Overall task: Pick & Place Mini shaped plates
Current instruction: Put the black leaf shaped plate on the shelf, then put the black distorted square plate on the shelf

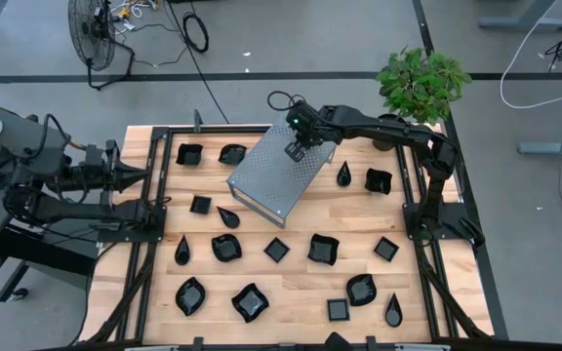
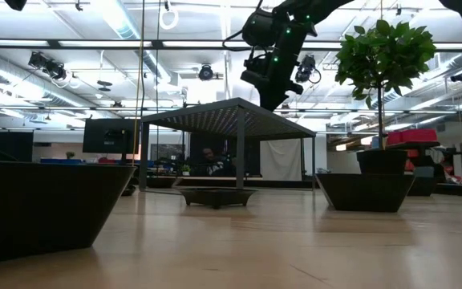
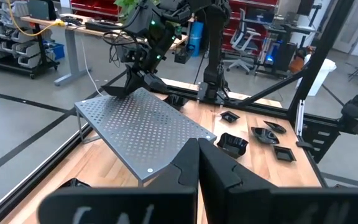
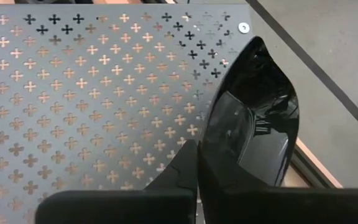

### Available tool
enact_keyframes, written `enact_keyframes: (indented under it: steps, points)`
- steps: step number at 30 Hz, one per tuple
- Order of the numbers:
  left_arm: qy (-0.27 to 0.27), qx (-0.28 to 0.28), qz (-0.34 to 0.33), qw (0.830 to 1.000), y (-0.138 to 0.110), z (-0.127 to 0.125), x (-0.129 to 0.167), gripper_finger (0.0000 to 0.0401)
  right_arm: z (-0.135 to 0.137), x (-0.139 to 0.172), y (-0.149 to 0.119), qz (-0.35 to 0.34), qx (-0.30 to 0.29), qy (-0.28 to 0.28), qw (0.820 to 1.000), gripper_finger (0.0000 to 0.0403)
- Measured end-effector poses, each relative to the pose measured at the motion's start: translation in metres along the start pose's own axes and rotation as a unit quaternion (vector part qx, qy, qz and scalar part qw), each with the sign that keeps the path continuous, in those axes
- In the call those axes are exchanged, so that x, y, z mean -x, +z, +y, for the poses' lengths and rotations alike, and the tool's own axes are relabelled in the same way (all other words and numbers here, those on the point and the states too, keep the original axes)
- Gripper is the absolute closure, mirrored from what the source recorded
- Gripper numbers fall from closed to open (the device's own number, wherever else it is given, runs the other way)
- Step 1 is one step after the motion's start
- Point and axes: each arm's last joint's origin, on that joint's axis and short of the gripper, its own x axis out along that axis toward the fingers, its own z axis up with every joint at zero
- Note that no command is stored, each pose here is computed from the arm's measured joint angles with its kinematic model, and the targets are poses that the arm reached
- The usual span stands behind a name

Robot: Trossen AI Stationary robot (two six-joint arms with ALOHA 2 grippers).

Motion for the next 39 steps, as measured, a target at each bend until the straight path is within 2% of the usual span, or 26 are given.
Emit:
enact_keyframes:
  steps: [15,25,30,39]
  points:
    - [0.000,0.000,0.000,1.000,0.000,0.000,0.000,0.0396,0.002,0.001,-0.001,0.001,-0.002,0.003,1.000,0.0380]
    - [0.000,0.000,0.000,1.000,0.000,0.000,0.000,0.0396,0.002,0.001,0.000,-0.001,-0.011,0.004,1.000,0.0317]
    - [0.000,0.000,0.000,1.000,0.000,0.000,0.000,0.0396,0.004,0.001,0.000,0.003,-0.011,0.025,1.000,0.0291]
    - [0.000,0.000,0.001,1.000,0.000,0.000,0.000,0.0396,0.014,0.012,-0.002,-0.007,0.000,0.041,0.999,0.0266]
